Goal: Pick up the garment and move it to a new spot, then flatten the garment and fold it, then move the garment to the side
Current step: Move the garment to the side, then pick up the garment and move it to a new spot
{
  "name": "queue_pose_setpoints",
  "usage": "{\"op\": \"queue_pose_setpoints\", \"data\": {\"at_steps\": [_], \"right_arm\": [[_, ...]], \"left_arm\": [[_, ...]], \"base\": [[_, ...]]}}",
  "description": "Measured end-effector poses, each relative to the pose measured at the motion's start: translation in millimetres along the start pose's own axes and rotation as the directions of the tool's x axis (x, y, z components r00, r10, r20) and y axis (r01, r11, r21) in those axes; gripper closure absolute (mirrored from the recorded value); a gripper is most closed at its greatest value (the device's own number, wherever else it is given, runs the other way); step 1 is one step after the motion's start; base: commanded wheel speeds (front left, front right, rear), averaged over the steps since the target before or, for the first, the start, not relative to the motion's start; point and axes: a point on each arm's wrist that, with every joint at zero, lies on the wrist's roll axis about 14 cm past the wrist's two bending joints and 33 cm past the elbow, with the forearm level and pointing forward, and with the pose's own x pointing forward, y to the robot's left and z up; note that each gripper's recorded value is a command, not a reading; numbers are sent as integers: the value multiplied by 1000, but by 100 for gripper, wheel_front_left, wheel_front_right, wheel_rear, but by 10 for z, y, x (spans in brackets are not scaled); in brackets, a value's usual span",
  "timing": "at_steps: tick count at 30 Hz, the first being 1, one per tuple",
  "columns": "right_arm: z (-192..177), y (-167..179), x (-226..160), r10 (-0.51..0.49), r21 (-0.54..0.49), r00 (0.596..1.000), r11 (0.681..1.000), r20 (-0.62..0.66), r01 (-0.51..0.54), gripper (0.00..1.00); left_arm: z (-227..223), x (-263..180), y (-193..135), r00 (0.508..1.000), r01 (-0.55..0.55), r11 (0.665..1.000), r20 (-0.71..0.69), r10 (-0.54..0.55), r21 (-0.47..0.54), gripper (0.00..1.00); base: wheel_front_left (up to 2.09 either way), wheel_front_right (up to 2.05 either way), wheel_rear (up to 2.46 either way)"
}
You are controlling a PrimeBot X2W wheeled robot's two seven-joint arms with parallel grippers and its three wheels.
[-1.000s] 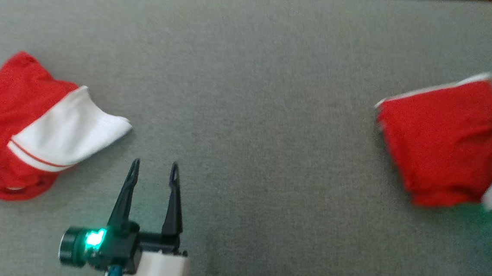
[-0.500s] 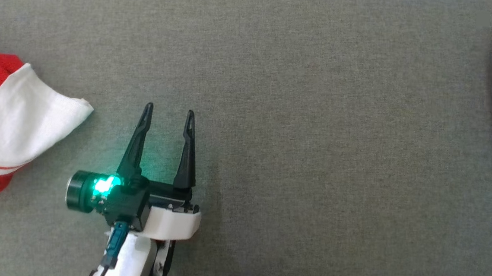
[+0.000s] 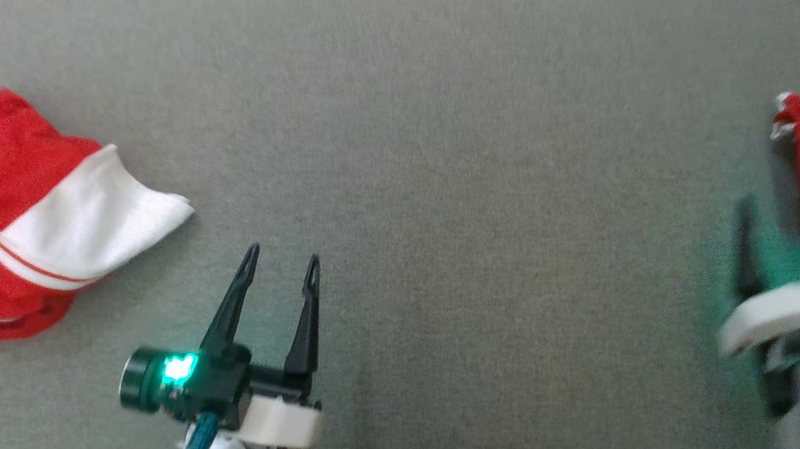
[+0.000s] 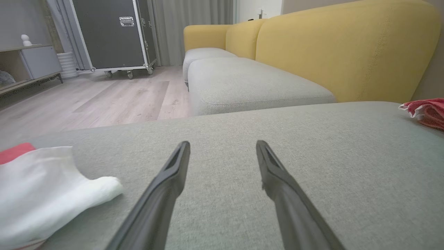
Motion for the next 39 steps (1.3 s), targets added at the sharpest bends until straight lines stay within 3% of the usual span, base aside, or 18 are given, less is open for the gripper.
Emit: {"op": "queue_pose_setpoints", "data": {"at_steps": [6,11,19,27,39], "right_arm": [[-83,800,-433,171,135,985,976,23,-172,0],[209,1298,-788,259,221,955,932,142,-286,0],[661,1317,-1314,247,217,909,919,336,-329,0],[339,1267,-1669,218,255,934,922,284,-292,0],[303,1193,-1691,182,270,944,928,277,-258,0]], "left_arm": [[117,-340,130,998,-59,998,26,59,3,0],[178,-666,276,991,-122,992,49,122,7,0],[373,-1112,473,967,-218,976,133,218,-11,0],[294,-1399,520,963,-236,972,126,237,-22,0],[263,-1341,483,972,-207,978,112,205,6,0]], "base": [[0,0,0],[0,0,0],[0,0,0],[0,0,0],[0,0,0]]}}
